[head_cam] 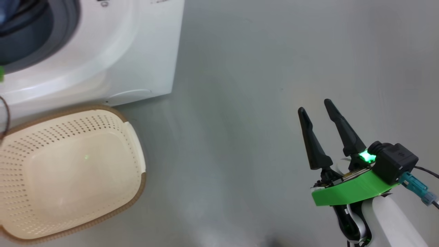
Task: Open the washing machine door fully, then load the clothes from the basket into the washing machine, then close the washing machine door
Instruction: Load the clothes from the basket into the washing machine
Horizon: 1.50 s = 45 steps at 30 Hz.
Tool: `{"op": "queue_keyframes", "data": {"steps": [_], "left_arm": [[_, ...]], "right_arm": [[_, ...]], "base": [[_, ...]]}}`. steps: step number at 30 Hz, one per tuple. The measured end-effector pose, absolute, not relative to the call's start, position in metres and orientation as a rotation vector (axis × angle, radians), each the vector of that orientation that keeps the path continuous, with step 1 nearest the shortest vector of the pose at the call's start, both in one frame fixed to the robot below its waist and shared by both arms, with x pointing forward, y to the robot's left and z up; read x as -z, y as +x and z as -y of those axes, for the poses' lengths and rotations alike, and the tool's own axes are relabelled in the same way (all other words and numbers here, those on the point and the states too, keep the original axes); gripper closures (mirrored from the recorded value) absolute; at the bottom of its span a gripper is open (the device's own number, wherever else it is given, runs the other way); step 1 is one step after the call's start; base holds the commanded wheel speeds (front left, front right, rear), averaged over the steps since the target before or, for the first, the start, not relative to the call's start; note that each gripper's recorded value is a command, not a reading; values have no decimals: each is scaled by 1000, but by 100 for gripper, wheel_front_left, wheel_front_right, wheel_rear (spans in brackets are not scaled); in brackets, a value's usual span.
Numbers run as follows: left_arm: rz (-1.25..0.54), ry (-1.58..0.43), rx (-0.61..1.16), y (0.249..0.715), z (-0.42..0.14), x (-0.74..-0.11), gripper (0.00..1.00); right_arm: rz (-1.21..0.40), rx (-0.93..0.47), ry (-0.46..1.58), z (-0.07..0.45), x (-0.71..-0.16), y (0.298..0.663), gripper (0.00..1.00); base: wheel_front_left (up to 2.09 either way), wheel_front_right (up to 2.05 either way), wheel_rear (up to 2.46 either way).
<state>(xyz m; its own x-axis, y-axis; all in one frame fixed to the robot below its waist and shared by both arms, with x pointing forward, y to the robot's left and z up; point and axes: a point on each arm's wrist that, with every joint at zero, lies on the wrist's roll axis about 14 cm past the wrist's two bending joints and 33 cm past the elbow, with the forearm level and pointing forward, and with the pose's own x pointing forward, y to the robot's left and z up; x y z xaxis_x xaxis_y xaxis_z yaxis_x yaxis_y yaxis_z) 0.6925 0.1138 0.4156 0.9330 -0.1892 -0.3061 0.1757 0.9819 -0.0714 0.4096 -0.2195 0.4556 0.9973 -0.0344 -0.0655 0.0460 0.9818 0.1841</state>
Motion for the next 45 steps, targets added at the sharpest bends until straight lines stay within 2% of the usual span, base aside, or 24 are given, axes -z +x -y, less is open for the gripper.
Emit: {"op": "queue_keyframes", "data": {"steps": [7,12,17,45], "left_arm": [[-237,-137,169,669,-117,-429,0],[-116,-204,154,657,-124,-461,0],[-89,-228,145,626,-129,-464,0],[-23,-100,66,463,-185,-489,0]], "right_arm": [[-26,10,172,217,-469,411,0],[-7,-9,162,215,-478,409,0],[11,-25,153,215,-486,405,0],[62,-70,153,210,-507,342,0]], "base": [[0,0,0],[0,0,0],[0,0,0],[0,0,0]]}}
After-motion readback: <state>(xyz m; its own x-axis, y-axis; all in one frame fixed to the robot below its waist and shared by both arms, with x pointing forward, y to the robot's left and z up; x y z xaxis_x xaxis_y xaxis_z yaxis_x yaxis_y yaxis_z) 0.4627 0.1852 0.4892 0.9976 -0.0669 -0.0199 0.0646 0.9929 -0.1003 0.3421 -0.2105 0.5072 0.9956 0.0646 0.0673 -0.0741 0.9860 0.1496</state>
